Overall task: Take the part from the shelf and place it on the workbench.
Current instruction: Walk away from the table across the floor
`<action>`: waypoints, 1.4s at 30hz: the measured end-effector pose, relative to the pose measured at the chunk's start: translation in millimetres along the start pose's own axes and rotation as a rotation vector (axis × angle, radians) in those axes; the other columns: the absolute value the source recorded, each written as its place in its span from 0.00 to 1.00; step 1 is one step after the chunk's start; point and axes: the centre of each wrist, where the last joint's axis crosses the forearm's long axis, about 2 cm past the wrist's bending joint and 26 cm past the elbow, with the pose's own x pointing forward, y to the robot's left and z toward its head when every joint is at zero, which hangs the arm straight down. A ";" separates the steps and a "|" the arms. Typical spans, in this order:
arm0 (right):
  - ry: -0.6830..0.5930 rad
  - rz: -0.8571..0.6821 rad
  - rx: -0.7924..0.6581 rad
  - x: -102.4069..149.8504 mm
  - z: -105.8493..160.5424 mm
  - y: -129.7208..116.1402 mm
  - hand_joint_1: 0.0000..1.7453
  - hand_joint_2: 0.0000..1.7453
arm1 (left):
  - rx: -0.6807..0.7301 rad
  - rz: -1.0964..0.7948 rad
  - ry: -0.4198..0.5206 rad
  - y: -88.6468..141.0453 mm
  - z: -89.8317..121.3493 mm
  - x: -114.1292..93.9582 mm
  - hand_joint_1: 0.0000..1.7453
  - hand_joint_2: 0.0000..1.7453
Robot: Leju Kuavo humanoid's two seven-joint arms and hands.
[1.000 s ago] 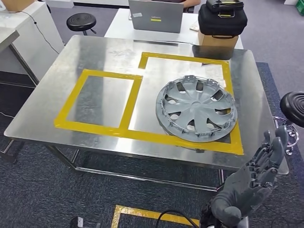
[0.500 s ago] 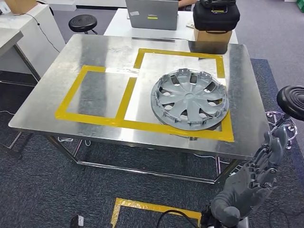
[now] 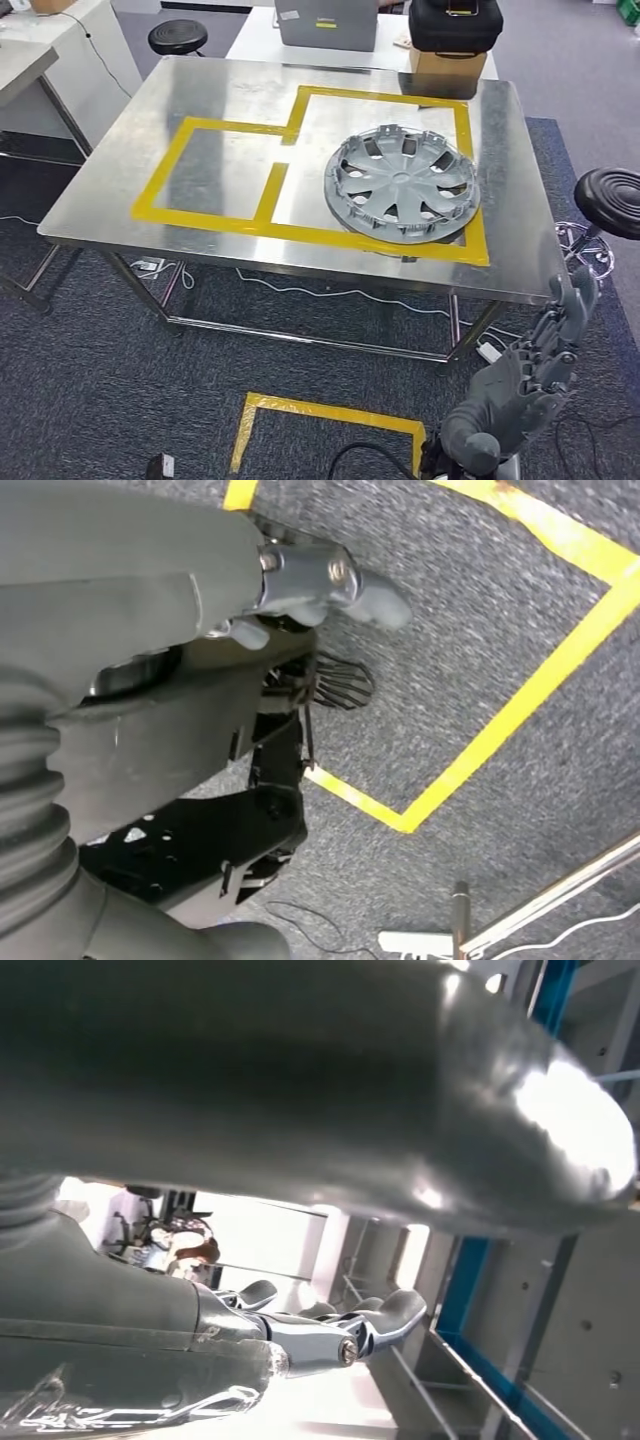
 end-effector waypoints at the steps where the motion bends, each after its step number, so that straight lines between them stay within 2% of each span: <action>1: 0.000 0.001 0.000 -0.1 0.0 -0.1 0.00 0.00 | 0.000 0.001 0.001 0.1 0.2 -0.5 0.00 1.00; 22: 0.013 0.001 0.009 -0.7 1.2 1.3 0.00 0.00 | -0.004 0.007 0.000 0.8 0.4 -0.7 0.00 1.00; 26: 0.022 -0.004 0.004 -1.1 1.6 1.1 0.00 0.00 | -0.003 0.004 -0.003 -0.3 -0.3 0.6 0.00 0.00; 29: 0.078 -0.021 -0.017 -3.6 4.0 -0.1 0.00 0.00 | 0.005 -0.002 -0.003 -1.6 -0.4 0.3 0.00 0.00; 32: 0.196 -0.044 -0.039 -9.1 10.4 -1.0 0.00 0.00 | 0.016 -0.006 0.005 -1.5 1.0 -2.7 0.00 0.00; 37: 0.363 -0.029 -0.013 -25.6 33.2 -0.9 0.00 0.00 | 0.021 -0.017 0.027 -1.4 1.3 -3.4 0.00 0.00; 42: 0.397 -0.011 0.004 -31.9 42.1 -1.5 0.00 0.00 | 0.019 -0.016 0.032 -1.5 1.4 -3.6 0.00 0.00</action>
